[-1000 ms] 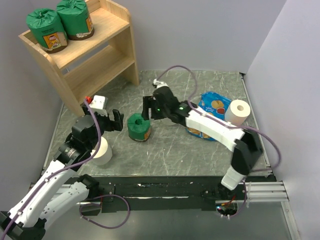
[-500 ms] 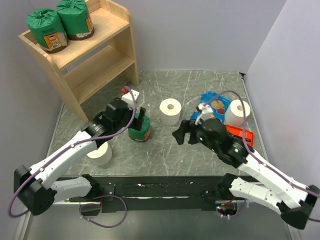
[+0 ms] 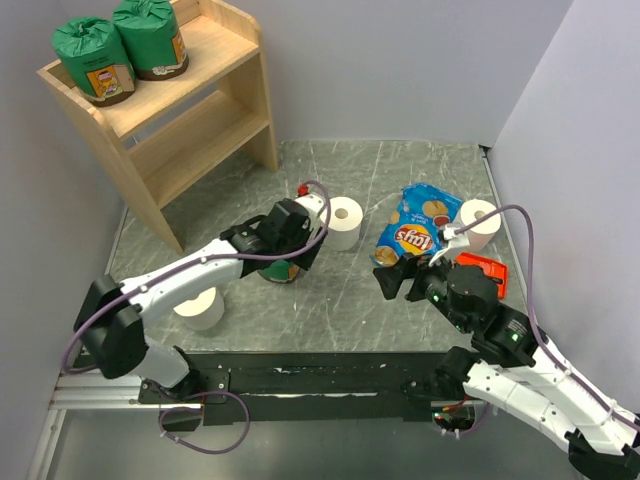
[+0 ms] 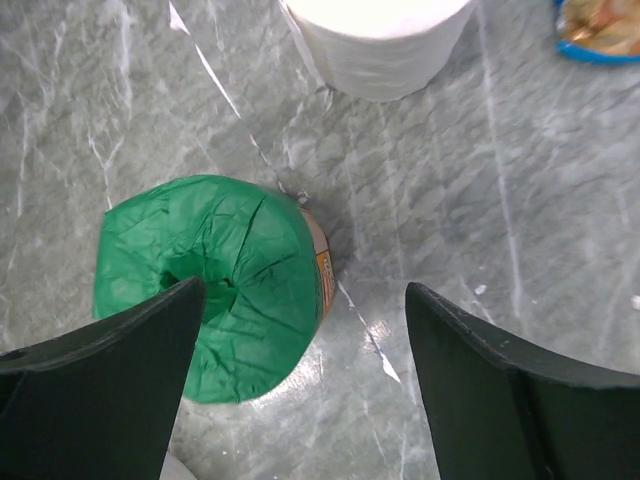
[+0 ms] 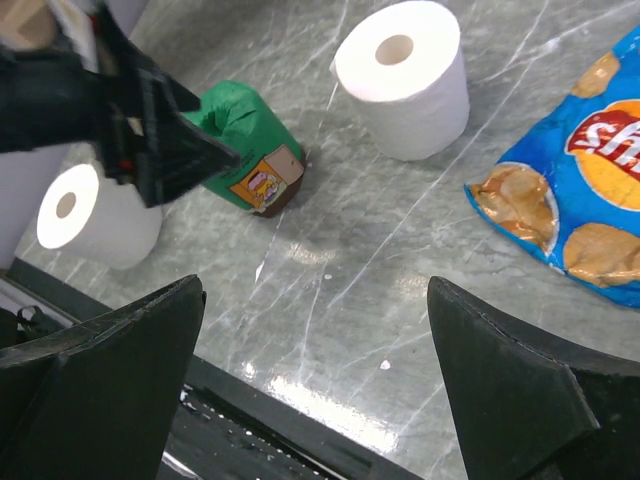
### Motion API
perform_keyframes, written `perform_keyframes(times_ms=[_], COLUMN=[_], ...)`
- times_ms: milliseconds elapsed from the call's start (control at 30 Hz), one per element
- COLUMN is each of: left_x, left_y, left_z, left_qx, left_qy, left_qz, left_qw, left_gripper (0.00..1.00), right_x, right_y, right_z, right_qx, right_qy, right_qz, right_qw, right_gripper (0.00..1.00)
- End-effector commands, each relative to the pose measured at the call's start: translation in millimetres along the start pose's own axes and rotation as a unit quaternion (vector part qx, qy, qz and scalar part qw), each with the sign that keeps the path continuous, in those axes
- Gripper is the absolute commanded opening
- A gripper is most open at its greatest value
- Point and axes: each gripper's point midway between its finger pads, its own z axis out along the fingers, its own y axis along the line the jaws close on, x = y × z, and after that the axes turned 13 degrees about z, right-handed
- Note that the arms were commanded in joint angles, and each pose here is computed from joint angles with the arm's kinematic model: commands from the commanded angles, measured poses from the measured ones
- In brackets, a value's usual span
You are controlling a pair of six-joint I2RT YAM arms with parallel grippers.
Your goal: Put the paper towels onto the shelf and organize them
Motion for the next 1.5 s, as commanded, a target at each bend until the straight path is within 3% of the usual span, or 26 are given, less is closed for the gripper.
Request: perform_keyframes(times_ms=[0,533,1000,1200,1467], left_x=[-5,34,49,43,2], left_y=[9,0,2,9,32], left_z=[5,37,44,36,-2], left_qx=[-0.032,-0.031,-0.050,-0.068,-0.099], left_qy=[0.014,0.076,0.108,0.106,0.061], left_qz=[0.017,0.053,0.080,0.086,0.097], left_qw=[0.999,0.995,0.990,0.988,0.988], left_gripper=[0.86,0.77,0.51,0.42,0.37], right_x=[-7,-19,-16,-17,-17], right_y=[-10,-10,-15,-15,-12], right_z=[-8,-16,-18,-18,-16], right_qx=[0.013,0.014,0.015,0.017,0.012], right_qy=[-0.025,-0.045,-0.047,-0.048,-0.043], right_qz=[-0.005,-0.008,-0.008,-0.010,-0.010], right_qw=[1.000,0.999,0.999,0.999,0.999], right_gripper=[1.00,1.00,1.00,1.00,1.00])
